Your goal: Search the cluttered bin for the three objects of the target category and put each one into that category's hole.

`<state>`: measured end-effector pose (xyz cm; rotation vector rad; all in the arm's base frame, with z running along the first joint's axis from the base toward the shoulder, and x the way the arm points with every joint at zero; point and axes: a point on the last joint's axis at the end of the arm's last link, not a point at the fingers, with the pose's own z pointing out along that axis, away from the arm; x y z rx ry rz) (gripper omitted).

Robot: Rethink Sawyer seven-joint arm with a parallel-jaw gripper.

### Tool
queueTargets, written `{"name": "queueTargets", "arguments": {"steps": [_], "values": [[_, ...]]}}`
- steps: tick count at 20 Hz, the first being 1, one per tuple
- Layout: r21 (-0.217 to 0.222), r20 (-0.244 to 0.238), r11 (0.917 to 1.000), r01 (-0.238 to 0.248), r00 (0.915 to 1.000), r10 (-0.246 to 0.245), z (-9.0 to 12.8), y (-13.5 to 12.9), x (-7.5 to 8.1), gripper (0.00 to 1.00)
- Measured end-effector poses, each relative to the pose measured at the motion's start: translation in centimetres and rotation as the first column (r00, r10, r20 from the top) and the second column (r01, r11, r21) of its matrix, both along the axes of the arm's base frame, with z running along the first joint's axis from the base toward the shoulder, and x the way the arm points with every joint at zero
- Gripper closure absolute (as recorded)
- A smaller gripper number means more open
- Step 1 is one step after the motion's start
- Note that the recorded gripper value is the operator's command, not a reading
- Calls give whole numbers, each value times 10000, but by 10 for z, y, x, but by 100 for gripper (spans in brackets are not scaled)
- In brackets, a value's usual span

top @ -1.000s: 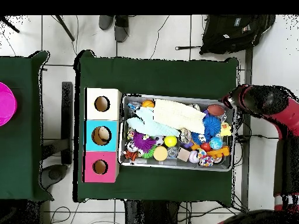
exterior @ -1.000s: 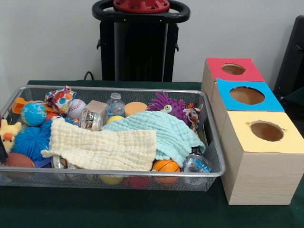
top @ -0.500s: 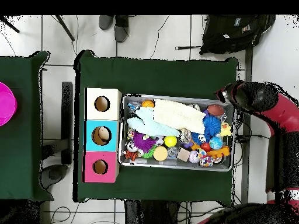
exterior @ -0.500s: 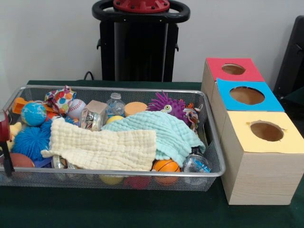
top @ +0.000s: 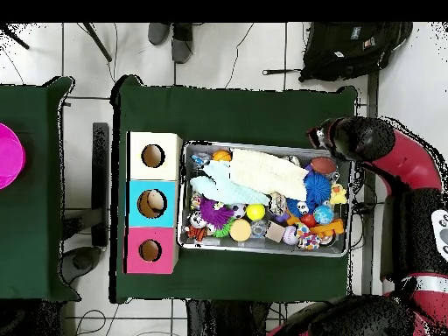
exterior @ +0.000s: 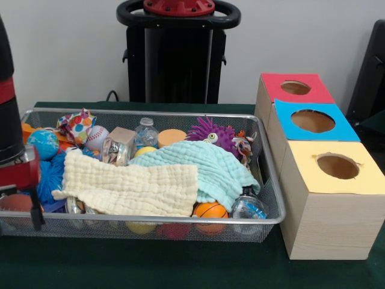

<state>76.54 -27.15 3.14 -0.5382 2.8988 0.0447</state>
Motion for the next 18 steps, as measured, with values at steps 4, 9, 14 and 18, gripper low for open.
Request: {"name": "queueTargets", "arguments": {"steps": [4,9,14,18], "values": [[59,-38,9993,367,9993,-367,10,10,-5,0],[-53,-116,9989,467,9988,-467,29,9,-21,0],[-74,-220,9979,647,9977,-648,50,-2,-38,0],[-96,-248,9955,938,9953,-940,66,-19,-53,0]]}}
